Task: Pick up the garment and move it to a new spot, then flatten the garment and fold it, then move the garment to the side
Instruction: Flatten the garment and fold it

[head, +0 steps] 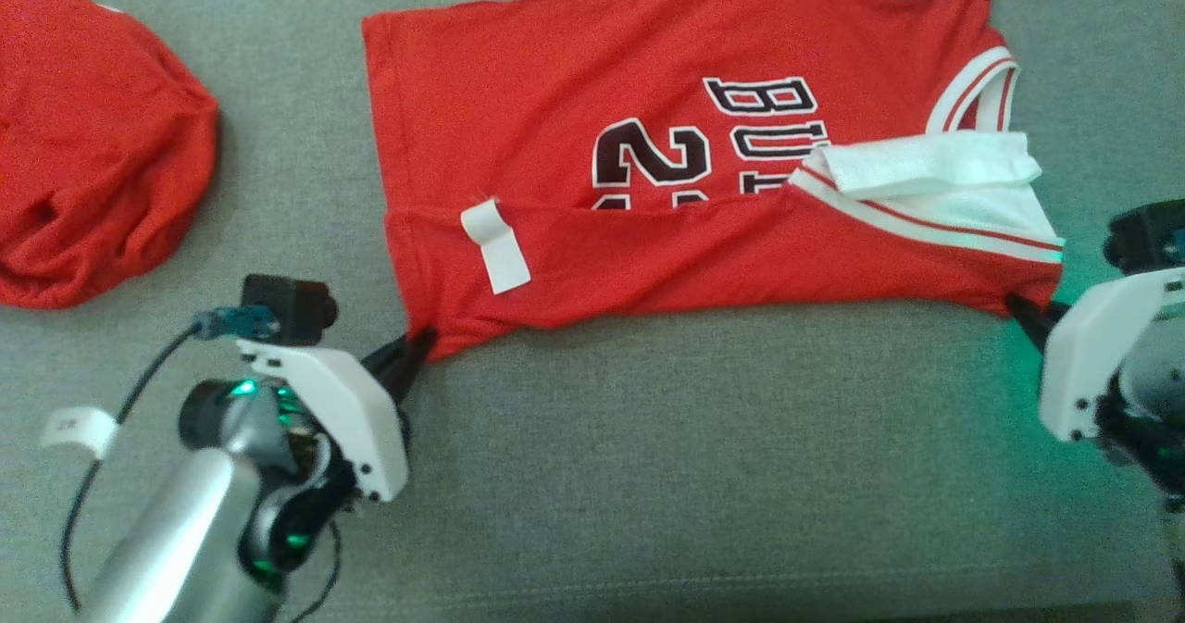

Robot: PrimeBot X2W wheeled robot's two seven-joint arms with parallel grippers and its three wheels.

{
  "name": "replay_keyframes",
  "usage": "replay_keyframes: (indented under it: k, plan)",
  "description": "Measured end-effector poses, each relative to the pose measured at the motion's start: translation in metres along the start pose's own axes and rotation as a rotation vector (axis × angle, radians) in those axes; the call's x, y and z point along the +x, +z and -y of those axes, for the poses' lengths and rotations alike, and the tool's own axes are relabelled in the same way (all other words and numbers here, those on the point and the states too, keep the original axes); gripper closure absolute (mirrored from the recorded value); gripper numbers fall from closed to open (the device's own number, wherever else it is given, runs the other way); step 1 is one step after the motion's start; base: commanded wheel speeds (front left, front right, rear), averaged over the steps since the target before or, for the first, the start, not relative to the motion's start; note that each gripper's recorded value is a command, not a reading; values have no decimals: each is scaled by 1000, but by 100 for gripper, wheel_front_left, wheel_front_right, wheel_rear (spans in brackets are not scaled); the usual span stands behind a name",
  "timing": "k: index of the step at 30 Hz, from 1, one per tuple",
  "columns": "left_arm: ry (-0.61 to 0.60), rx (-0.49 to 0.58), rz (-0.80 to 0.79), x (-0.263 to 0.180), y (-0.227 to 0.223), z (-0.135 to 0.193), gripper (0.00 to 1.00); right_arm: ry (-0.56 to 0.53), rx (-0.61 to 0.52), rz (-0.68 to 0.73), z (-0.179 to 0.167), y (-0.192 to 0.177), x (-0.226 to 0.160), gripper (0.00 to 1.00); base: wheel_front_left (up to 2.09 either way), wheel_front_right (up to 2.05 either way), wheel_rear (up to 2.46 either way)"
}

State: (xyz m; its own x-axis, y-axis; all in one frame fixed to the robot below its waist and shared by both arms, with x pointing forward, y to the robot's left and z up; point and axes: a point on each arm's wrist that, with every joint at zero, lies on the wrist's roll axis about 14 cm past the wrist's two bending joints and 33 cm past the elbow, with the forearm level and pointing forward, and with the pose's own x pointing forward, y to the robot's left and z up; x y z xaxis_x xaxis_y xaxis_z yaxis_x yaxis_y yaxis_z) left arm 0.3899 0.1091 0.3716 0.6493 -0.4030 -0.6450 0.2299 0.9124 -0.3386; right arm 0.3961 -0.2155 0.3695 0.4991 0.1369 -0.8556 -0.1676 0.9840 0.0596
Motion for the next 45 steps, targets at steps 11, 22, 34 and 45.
replay_keyframes:
  k: [11, 22, 34, 45]
  plan:
    - [-90, 20, -7, -47, -5, 17, 100, -14, -15, -163, 38, -24, -49, 100, 0, 0, 0]
    - [-58, -65, -46, -62, -53, 36, 0, 35, -93, -225, 21, -54, -51, 0, 0, 0, 0]
    - [89, 81, 265, -27, 80, -11, 0, -108, -194, 329, 43, 147, -59, 0, 0, 0, 0]
    - [123, 114, 89, 57, 71, -46, 0, -52, -82, 212, 5, 181, 82, 0, 0, 0, 0]
